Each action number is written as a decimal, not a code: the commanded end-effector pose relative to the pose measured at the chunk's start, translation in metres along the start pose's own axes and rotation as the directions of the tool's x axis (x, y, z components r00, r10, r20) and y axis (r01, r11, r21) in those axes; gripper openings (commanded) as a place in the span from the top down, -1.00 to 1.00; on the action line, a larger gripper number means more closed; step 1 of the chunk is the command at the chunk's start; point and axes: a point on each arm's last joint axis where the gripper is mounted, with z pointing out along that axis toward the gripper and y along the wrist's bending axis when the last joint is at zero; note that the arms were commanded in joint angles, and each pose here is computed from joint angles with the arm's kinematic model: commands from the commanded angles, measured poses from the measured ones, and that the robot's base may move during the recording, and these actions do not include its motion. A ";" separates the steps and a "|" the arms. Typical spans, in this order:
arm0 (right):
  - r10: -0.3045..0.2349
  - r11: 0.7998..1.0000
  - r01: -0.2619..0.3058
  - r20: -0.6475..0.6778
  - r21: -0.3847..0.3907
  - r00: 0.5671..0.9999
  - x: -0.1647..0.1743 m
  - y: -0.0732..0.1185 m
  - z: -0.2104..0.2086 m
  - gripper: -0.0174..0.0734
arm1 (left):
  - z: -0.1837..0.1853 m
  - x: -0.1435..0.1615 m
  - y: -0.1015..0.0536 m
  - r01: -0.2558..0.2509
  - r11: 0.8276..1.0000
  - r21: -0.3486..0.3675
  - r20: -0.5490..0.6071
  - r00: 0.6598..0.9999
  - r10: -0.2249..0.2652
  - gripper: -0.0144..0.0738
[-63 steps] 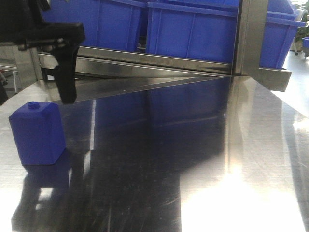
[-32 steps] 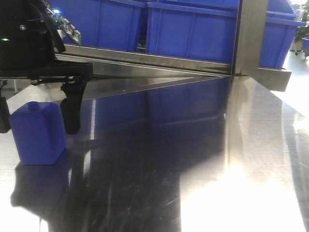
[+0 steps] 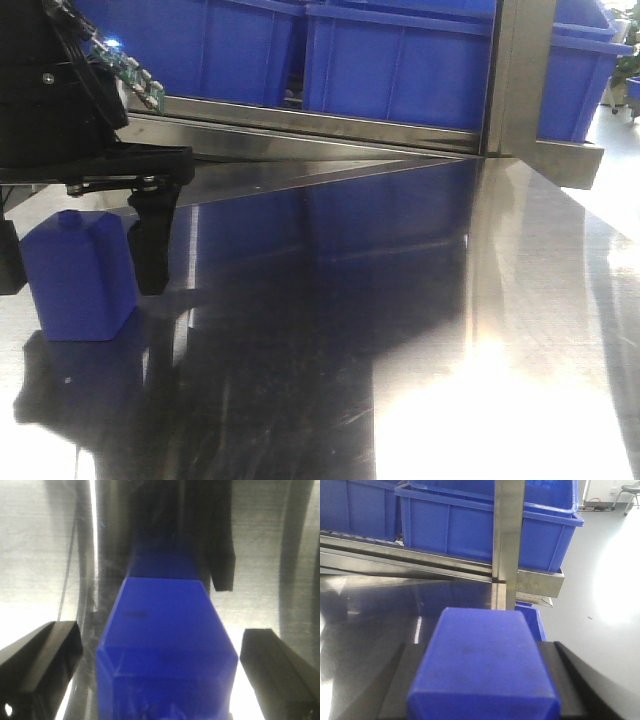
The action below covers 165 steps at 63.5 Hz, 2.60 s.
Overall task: Pick and sort blue part to right shelf
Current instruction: 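Close the left gripper on the blue bottle and lift it, then hold both bottles and turn the base away from the table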
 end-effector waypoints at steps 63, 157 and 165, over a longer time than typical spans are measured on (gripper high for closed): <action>-0.016 1.000 0.016 0.117 0.005 0.993 -0.018 0.000 -0.002 -0.31 | -0.026 0.004 -0.001 0.002 0.999 0.049 0.076 0.997 -0.006 -0.21; -0.016 1.000 0.016 0.117 0.005 0.993 -0.018 0.000 -0.002 -0.31 | -0.091 0.157 0.135 -0.190 0.982 0.021 0.987 0.162 0.010 -0.21; -0.016 1.000 0.016 0.117 0.005 0.993 -0.018 0.000 -0.002 -0.31 | -0.098 0.170 0.144 -0.141 0.990 -0.014 0.993 0.115 0.030 -0.21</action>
